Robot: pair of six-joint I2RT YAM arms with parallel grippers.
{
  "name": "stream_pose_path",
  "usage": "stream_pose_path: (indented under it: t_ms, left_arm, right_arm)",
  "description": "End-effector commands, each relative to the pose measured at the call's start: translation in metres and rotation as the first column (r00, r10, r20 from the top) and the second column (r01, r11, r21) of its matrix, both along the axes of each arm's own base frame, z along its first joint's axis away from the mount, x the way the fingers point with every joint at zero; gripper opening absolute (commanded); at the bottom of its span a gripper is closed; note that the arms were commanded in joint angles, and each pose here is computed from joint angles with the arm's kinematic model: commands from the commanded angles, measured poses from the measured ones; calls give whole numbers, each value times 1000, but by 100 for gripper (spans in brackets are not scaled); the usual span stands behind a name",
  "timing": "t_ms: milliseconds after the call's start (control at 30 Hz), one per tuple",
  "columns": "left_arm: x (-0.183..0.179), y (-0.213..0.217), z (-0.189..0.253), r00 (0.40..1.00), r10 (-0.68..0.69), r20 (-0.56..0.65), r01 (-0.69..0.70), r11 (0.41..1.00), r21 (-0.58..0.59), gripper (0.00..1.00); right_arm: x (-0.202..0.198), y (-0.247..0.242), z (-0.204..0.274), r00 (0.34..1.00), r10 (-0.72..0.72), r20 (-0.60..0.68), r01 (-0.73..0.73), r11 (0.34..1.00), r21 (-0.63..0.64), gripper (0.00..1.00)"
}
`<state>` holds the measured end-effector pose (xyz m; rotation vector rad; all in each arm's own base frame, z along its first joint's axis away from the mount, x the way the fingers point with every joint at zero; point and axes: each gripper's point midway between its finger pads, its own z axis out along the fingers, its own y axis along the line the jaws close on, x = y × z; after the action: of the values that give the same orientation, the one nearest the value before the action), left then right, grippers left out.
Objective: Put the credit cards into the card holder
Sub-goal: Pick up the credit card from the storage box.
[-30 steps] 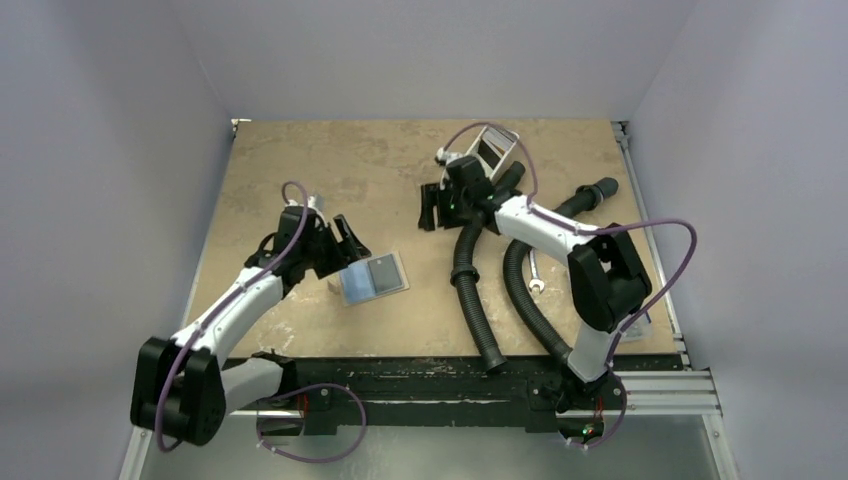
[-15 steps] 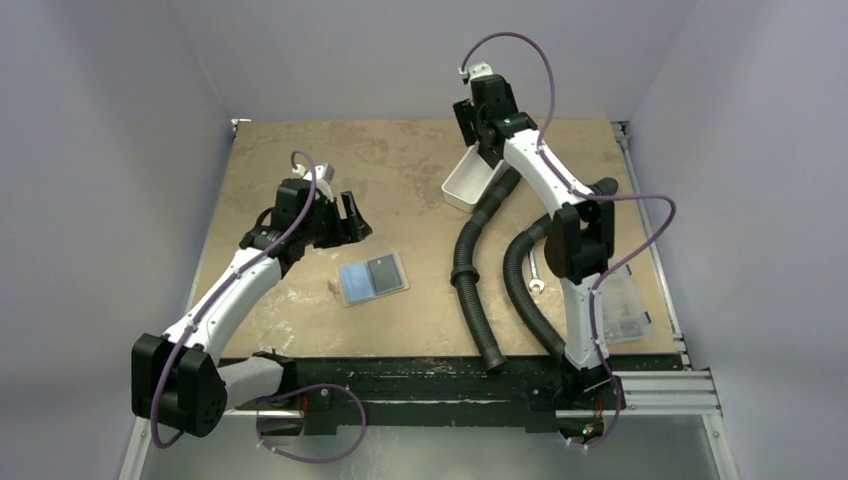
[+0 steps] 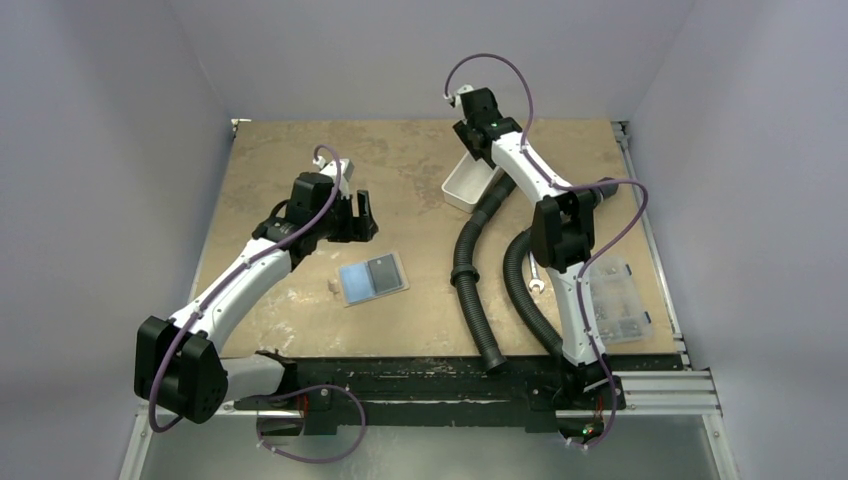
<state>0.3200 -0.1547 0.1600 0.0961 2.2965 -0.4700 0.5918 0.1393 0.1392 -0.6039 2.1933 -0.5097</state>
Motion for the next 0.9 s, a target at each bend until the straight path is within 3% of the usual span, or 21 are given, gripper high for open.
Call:
stream_pose_path:
  t_ms: [0,333,867]
  left_arm:
    - [10,8,3,998,18,59,-22,998,52,73]
    - [9,7,-4,999,9,47,-12,999,51,73]
    - [9,6,-5,999,-1,43,-1,999,49,73]
  right_arm:
    - [7,-7,11,999,-15,49,18,999,-49,63]
    - [20,-9,-10,998,-30,51,33,997,-64,54]
    - [32,-28,-27,992,-97,84,106,988,-110,53]
